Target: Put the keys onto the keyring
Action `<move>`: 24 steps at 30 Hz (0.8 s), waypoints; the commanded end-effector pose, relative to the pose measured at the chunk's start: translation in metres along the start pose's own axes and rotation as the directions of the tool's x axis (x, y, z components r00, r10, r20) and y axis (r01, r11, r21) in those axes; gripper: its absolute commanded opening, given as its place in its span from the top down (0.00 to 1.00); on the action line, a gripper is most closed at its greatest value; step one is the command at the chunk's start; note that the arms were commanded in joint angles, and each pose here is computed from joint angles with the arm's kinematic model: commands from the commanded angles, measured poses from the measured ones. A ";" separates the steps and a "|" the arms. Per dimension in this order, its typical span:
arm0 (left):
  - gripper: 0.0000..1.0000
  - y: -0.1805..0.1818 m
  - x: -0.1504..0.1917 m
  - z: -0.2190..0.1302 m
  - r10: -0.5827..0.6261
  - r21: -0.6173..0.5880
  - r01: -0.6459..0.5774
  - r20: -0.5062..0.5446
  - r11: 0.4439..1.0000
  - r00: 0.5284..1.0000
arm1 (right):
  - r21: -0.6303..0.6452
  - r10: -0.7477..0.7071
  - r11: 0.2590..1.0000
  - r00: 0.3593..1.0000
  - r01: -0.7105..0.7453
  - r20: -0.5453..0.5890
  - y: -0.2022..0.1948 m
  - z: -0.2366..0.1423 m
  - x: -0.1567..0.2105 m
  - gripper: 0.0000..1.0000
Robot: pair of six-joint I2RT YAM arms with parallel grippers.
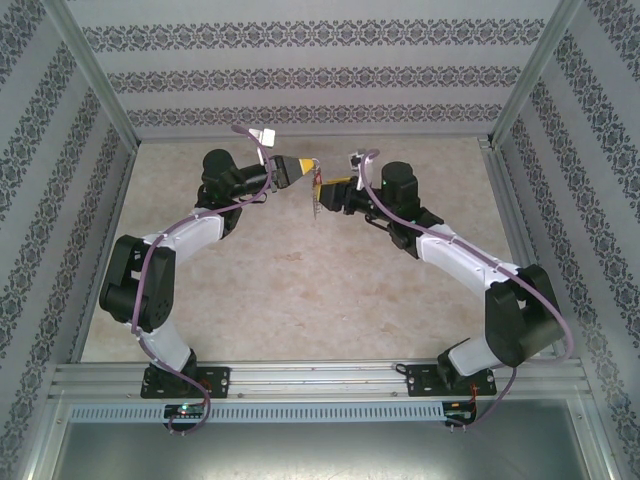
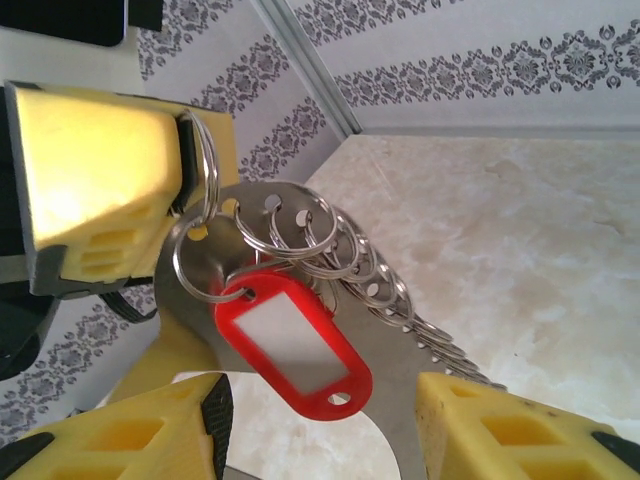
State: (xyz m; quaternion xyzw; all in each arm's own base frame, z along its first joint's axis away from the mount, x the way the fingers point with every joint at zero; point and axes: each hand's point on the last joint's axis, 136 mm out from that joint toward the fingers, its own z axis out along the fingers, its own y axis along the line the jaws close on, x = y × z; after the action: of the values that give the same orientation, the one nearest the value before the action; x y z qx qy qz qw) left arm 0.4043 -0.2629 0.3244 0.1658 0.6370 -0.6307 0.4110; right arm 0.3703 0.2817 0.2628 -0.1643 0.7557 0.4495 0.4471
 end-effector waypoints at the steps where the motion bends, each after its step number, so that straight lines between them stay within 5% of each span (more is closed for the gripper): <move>1: 1.00 -0.031 -0.013 -0.001 0.075 0.059 -0.077 0.033 0.995 0.997 | 0.032 -0.058 0.998 0.998 0.058 0.003 0.003 0.000 -0.001 0.48; 9: 1.00 -0.033 -0.014 -0.002 0.078 0.056 -0.080 0.040 0.995 0.996 | 0.075 -0.137 0.988 0.991 0.136 0.006 0.013 0.009 0.000 0.45; 19: 1.00 -0.032 -0.013 -0.001 0.073 0.051 -0.075 0.036 0.996 0.997 | 0.300 -0.348 0.900 0.936 0.317 0.055 0.020 0.011 -0.016 0.42; 24: 1.00 -0.033 -0.013 -0.001 0.075 0.051 -0.077 0.035 0.996 0.997 | 0.281 -0.372 0.896 0.926 0.343 0.059 0.024 0.006 -0.022 0.45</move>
State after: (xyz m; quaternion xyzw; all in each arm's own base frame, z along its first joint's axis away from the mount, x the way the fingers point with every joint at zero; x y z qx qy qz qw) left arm 0.4015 -0.2614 0.3326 0.1674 0.6320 -0.6300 0.4191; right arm 0.3644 0.3067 0.2598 -0.2137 0.7629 0.2835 0.5403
